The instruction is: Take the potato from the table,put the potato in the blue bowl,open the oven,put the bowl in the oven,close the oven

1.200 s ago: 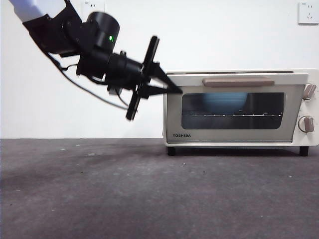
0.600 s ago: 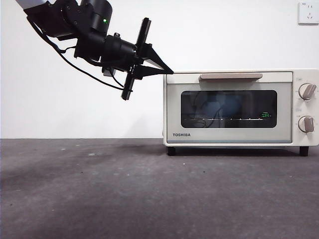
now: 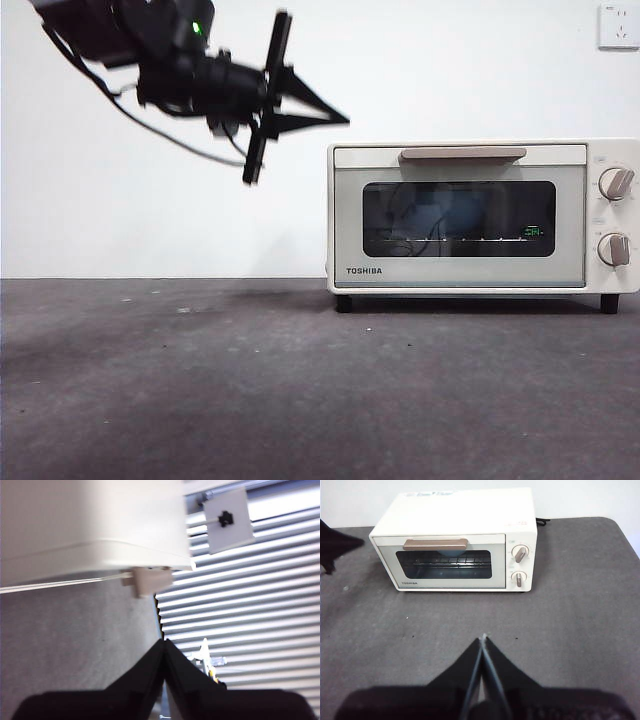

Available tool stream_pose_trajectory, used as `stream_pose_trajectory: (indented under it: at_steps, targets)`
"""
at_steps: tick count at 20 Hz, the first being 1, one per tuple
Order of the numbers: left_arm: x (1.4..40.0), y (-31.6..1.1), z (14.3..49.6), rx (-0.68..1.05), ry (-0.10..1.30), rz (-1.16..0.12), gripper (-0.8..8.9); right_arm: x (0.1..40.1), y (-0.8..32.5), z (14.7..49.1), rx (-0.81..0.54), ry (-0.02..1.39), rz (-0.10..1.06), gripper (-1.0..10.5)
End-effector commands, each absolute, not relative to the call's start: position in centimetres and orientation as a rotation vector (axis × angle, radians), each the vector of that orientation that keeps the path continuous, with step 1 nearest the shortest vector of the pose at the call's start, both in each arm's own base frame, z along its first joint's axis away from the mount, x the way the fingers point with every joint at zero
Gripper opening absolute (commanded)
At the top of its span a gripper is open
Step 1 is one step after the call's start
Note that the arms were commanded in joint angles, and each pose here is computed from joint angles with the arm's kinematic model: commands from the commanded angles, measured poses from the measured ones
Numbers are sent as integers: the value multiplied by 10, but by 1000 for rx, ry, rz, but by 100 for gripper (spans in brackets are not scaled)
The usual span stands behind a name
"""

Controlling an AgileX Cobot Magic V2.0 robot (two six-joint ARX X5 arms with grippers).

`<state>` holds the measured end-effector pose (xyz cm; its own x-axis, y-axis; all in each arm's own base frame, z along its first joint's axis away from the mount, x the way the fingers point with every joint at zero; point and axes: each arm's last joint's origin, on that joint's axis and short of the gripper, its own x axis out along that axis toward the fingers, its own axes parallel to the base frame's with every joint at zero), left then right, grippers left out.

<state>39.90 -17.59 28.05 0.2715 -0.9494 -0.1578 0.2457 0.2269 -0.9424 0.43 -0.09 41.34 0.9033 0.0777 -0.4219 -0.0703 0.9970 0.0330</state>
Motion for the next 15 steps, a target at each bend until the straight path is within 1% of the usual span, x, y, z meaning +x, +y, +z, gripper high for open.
stream_pose_trajectory:
  at_steps: [1, 3, 6, 9, 12, 15]
  targets:
    - [380, -168, 319, -831, 783, -1092, -7, 4, -1, 411, 31, 448, 72, -1]
    - [364, -162, 336, -750, 752, -1094, -6, 4, -1, 411, 36, 454, 68, -1]
    - [333, -148, 358, -598, 717, -1012, -7, 4, -1, 411, 48, 459, 64, -1]
    - [295, -131, 377, -412, 713, -888, -6, 4, -1, 411, 48, 459, 64, -1]
    - [252, -111, 393, -238, 738, -718, -6, 4, -1, 411, 46, 459, 64, -1]
    - [207, -95, 409, -83, 728, -563, -6, 4, -1, 411, 42, 458, 52, -1]
